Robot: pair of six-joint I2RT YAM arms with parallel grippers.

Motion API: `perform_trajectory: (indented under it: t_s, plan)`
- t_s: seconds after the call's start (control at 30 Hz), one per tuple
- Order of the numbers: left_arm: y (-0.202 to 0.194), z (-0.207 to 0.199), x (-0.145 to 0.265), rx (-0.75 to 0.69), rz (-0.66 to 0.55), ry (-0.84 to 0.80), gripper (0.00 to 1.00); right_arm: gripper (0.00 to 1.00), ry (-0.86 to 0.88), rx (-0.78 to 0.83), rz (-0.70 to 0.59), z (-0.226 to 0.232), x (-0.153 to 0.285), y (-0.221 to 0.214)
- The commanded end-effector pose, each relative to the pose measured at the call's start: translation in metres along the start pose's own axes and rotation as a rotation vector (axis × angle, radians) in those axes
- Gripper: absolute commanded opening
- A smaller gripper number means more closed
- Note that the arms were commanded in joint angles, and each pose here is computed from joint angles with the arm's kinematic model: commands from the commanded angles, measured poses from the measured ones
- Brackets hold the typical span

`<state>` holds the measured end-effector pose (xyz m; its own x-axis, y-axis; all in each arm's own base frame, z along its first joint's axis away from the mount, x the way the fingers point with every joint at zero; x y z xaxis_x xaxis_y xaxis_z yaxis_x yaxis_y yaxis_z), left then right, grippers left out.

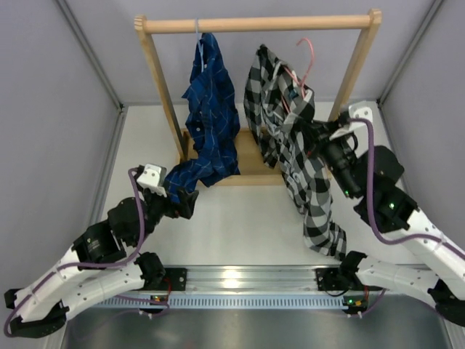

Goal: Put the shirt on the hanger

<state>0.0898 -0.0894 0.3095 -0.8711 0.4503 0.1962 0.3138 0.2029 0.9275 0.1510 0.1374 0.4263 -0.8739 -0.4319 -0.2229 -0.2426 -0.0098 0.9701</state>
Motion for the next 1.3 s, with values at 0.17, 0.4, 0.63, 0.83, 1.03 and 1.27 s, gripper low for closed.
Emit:
perform_trajectory:
  t_s: [0.17,0.4,0.63,0.83,1.03,1.27]
  plan:
    - [0.008,0.017,-0.004,0.036,-0.049,0.322,0.98,0.00,-0.134,-0.200,-0.120,-0.033,-0.060,0.053]
    - [0.005,0.015,-0.014,0.018,-0.022,0.396,0.98,0.00,-0.176,-0.165,-0.045,-0.050,-0.085,0.040]
    - [0.028,0.013,-0.014,0.073,-0.120,0.418,0.98,0.00,-0.228,-0.152,0.059,-0.062,-0.114,0.014]
    - [0.033,0.004,-0.026,0.071,-0.109,0.424,0.98,0.00,-0.200,-0.185,0.088,-0.059,-0.116,-0.005]
    - [0.032,-0.004,-0.056,0.099,-0.052,0.380,0.98,0.19,-0.179,-0.218,0.106,-0.054,-0.105,-0.019]
    - [0.076,0.024,-0.054,0.173,-0.124,0.429,0.98,0.98,-0.171,-0.202,0.092,-0.056,-0.066,-0.011]
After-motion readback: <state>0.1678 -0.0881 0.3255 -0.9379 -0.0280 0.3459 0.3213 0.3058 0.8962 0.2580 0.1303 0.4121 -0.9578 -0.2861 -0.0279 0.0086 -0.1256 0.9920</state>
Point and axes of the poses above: each gripper's point midway between its finger pads, its own x axis back along the fingers, its own z axis along the line the jaws close on, y = z × x, the point moved 10 cm from there along x, back along the fingers, and after that the axes turned 10 degrees about x, right-handed, at the moved point
